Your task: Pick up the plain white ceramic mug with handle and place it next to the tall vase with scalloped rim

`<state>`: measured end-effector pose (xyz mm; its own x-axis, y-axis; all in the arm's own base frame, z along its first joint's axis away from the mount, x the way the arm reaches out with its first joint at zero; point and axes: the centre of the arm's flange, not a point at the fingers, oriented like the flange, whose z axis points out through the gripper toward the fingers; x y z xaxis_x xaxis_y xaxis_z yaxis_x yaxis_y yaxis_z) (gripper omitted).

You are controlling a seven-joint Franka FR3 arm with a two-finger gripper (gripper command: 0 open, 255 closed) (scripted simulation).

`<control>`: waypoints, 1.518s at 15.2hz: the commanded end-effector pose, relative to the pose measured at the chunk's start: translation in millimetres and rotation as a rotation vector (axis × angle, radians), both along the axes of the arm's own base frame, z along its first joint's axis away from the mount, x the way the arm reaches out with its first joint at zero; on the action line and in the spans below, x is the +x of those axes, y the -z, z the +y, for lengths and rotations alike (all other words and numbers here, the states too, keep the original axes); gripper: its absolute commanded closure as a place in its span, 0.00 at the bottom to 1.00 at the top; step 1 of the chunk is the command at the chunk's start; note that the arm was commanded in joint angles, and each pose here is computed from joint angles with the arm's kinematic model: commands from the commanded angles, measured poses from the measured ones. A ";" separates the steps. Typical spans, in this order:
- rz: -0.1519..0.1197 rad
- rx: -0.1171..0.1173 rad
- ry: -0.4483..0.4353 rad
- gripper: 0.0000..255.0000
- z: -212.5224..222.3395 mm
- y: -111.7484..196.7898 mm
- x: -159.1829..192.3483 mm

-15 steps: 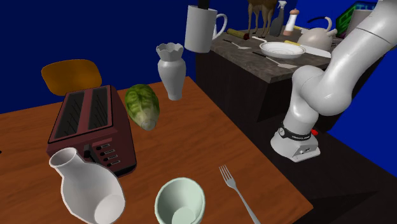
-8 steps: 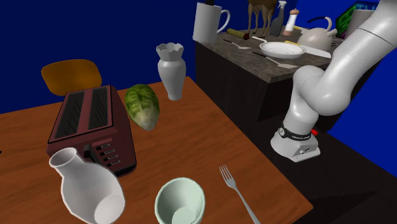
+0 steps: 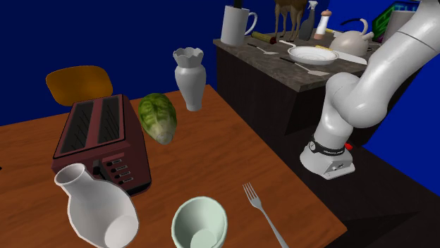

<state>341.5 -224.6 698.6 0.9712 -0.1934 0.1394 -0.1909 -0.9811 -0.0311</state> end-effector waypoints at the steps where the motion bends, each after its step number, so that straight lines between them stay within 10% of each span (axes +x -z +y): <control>1: 0.000 0.000 -0.001 1.00 -0.9 9.8 -0.8; 23: 0.000 0.000 -0.001 1.00 -0.9 125.9 -0.8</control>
